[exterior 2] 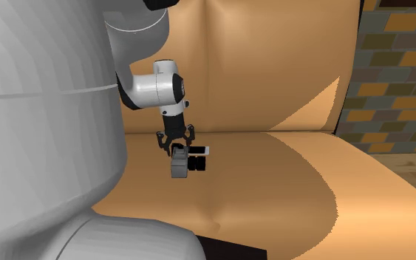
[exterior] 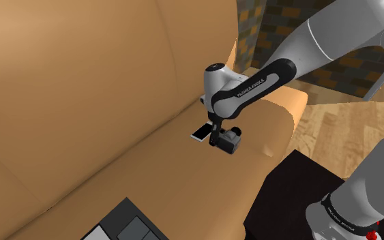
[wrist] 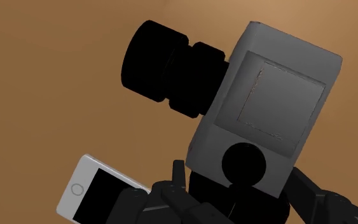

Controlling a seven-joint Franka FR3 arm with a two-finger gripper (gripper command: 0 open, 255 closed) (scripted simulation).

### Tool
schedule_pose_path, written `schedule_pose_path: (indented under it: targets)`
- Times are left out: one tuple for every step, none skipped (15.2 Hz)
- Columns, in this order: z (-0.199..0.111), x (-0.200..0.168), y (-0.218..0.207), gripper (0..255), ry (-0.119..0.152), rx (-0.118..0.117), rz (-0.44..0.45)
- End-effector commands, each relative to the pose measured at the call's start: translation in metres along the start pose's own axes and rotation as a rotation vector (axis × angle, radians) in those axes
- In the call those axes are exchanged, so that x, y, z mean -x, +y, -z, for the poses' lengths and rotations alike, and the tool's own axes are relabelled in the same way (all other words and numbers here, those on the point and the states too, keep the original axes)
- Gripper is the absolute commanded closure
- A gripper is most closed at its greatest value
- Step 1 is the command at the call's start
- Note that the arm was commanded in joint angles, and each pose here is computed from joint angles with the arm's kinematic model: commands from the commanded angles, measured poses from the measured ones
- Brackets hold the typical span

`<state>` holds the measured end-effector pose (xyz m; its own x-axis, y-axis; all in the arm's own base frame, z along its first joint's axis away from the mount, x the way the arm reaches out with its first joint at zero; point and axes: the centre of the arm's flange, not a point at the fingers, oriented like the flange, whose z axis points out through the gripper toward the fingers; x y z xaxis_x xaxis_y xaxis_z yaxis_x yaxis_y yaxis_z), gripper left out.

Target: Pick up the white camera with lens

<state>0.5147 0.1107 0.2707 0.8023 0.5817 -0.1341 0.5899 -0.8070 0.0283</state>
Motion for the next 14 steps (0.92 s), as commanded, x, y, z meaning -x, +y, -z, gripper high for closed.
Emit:
schedule_pose_path:
  targets:
    - [0.009,0.002,0.0,255,0.0,0.0,0.0]
    - [0.015,0.002,0.0,255,0.0,0.0,0.0]
    - [0.02,0.003,0.0,255,0.0,0.0,0.0]
    - [0.025,0.004,0.0,255,0.0,0.0,0.0]
    - [0.03,0.004,0.0,255,0.0,0.0,0.0]
    - [0.035,0.005,0.0,255,0.0,0.0,0.0]
    - [0.041,0.006,0.001,255,0.0,0.0,0.0]
    - [0.046,0.006,0.001,255,0.0,0.0,0.0]
    - [0.051,0.007,0.001,255,0.0,0.0,0.0]
    - [0.056,0.008,0.001,255,0.0,0.0,0.0]
    - [0.062,0.009,0.001,255,0.0,0.0,0.0]
    - [0.067,0.009,0.001,255,0.0,0.0,0.0]
    - [0.072,0.01,0.001,255,0.0,0.0,0.0]
    - [0.073,0.01,0.001,255,0.0,0.0,0.0]
